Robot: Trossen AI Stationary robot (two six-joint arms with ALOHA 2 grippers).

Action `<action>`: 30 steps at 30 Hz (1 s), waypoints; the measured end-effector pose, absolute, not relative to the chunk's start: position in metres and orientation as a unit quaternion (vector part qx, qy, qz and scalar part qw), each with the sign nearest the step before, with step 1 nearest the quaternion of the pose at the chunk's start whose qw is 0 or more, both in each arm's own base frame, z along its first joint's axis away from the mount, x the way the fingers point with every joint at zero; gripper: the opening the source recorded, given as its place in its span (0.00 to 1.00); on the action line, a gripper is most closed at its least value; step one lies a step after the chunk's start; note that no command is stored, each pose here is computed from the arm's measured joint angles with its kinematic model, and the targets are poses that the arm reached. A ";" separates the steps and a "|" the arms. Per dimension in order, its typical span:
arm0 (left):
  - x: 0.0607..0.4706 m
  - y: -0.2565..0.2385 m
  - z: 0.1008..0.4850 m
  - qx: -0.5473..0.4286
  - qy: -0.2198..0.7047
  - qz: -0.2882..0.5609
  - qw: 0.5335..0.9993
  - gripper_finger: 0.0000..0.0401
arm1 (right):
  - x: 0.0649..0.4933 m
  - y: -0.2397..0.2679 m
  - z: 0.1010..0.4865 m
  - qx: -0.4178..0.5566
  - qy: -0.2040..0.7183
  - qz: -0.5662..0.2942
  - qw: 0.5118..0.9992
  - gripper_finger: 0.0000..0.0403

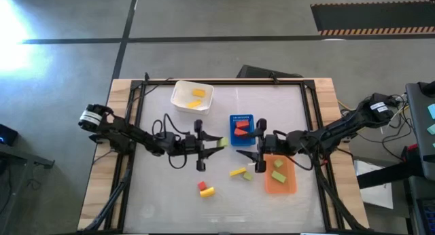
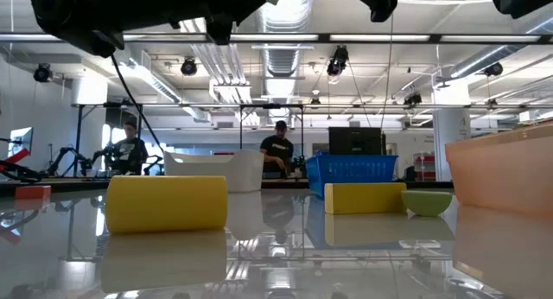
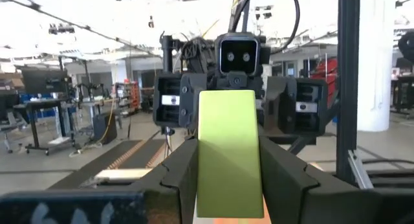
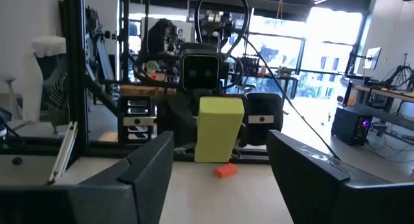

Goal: Sort & place blocks by color
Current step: Put the green block into the orange bin

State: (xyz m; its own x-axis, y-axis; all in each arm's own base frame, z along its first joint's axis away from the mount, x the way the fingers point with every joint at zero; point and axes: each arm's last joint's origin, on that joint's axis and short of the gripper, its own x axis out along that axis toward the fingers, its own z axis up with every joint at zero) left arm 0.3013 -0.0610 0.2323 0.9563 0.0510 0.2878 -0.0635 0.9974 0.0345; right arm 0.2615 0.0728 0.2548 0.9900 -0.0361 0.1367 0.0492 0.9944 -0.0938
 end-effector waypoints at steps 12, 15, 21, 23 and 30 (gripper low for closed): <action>0.330 -0.068 0.233 0.040 -0.157 0.030 0.986 0.28 | 0.262 0.073 0.259 -0.046 -0.077 -0.018 0.996 0.61; 0.337 -0.069 0.231 0.045 -0.161 0.031 0.985 0.28 | 0.262 0.073 0.259 -0.048 -0.077 -0.017 0.996 0.61; 0.349 -0.072 0.229 0.043 -0.169 0.032 0.984 0.28 | 0.262 0.074 0.259 -0.050 -0.079 -0.008 0.996 0.61; 0.351 -0.073 0.229 0.043 -0.170 0.032 0.984 0.28 | 0.262 0.074 0.259 -0.052 -0.080 -0.008 0.995 0.61; 0.353 -0.074 0.236 0.042 -0.187 0.017 0.981 0.28 | 0.262 0.074 0.260 -0.063 -0.082 -0.008 0.995 0.57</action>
